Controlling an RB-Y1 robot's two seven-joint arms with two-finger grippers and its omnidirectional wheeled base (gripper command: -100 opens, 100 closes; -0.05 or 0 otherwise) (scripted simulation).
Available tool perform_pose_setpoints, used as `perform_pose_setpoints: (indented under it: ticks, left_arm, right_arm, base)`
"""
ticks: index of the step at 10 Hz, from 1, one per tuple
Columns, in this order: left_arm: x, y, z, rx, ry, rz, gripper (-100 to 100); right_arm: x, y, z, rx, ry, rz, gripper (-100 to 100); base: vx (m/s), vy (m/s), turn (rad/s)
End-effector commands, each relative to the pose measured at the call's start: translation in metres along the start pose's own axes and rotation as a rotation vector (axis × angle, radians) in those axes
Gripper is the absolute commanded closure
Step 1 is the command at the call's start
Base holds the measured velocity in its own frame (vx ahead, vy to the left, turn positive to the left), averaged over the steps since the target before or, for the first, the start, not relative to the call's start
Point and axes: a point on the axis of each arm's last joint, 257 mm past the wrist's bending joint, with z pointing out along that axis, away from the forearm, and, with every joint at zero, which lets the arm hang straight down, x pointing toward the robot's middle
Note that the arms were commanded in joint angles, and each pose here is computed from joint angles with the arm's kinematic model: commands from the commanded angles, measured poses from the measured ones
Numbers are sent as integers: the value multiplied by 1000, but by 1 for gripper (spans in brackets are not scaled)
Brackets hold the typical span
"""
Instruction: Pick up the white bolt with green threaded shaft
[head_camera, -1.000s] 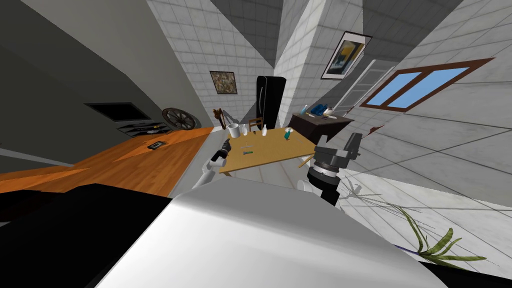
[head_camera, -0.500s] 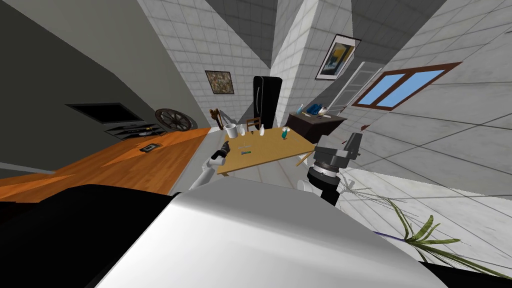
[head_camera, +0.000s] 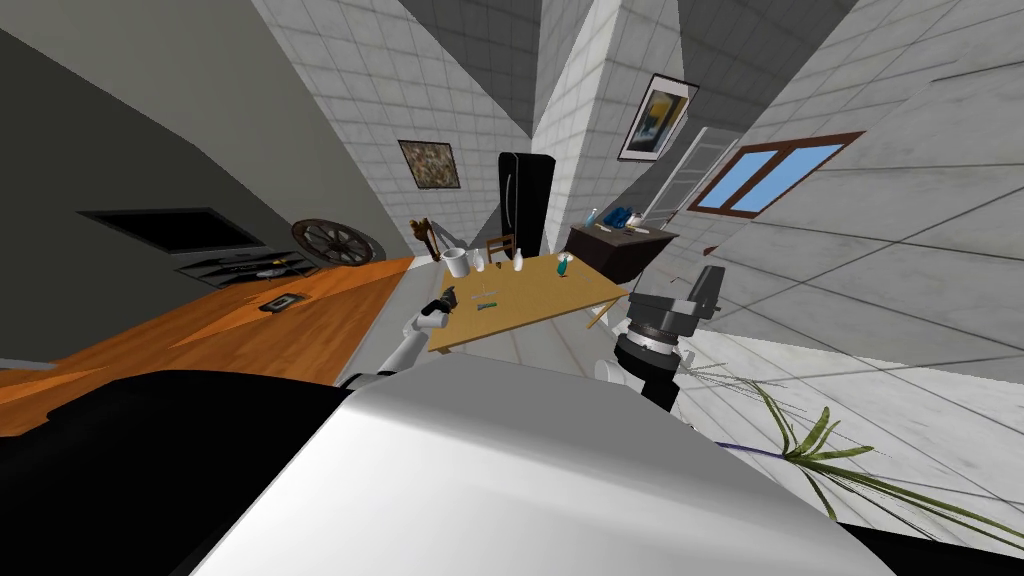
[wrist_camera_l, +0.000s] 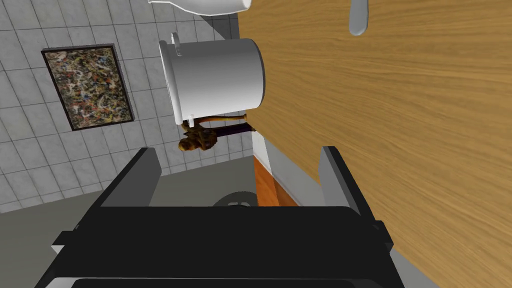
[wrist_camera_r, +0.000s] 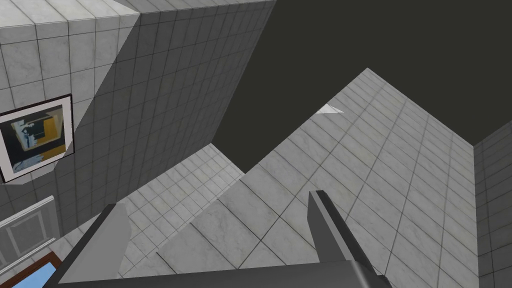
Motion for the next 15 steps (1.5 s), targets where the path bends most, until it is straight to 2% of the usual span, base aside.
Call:
perform_pose_setpoints:
  ticks: [1, 2, 4, 7, 10, 11, 12, 13, 15]
  left_arm:
    - [-9, 13, 1, -27, -14, -4, -100]
    - [-15, 13, 7, -53, -23, -24, -100]
    - [-24, 29, 6, -85, -41, -27, -100]
    - [-44, 45, 14, -164, -81, -69, -100]
    - [-66, 73, 12, -242, -127, -94, -100]
    - [-72, 74, 14, -266, -140, -111, -100]
    - [-79, 86, 11, -290, -156, -115, -100]
    - [-79, 86, 11, -290, -156, -115, -100]
    - [-92, 99, 9, -335, -185, -134, -100]
  right_arm:
    - [0, 0, 0, 0, 0, 0, 0]
    - [0, 0, 0, 0, 0, 0, 0]
    - [0, 0, 0, 0, 0, 0, 0]
    - [0, 0, 0, 0, 0, 0, 0]
    - [0, 0, 0, 0, 0, 0, 0]
    - [0, 0, 0, 0, 0, 0, 0]
    - [0, 0, 0, 0, 0, 0, 0]
    - [0, 0, 0, 0, 0, 0, 0]
    - [0, 0, 0, 0, 0, 0, 0]
  base:
    - [4, -11, 0]
    - [8, -26, -122]
    - [6, -21, -33]
    - [12, -38, -104]
    - [26, -38, -87]
    - [30, -49, -137]
    - [25, -38, -59]
    - [10, -15, 23]
    - [23, -40, -101]
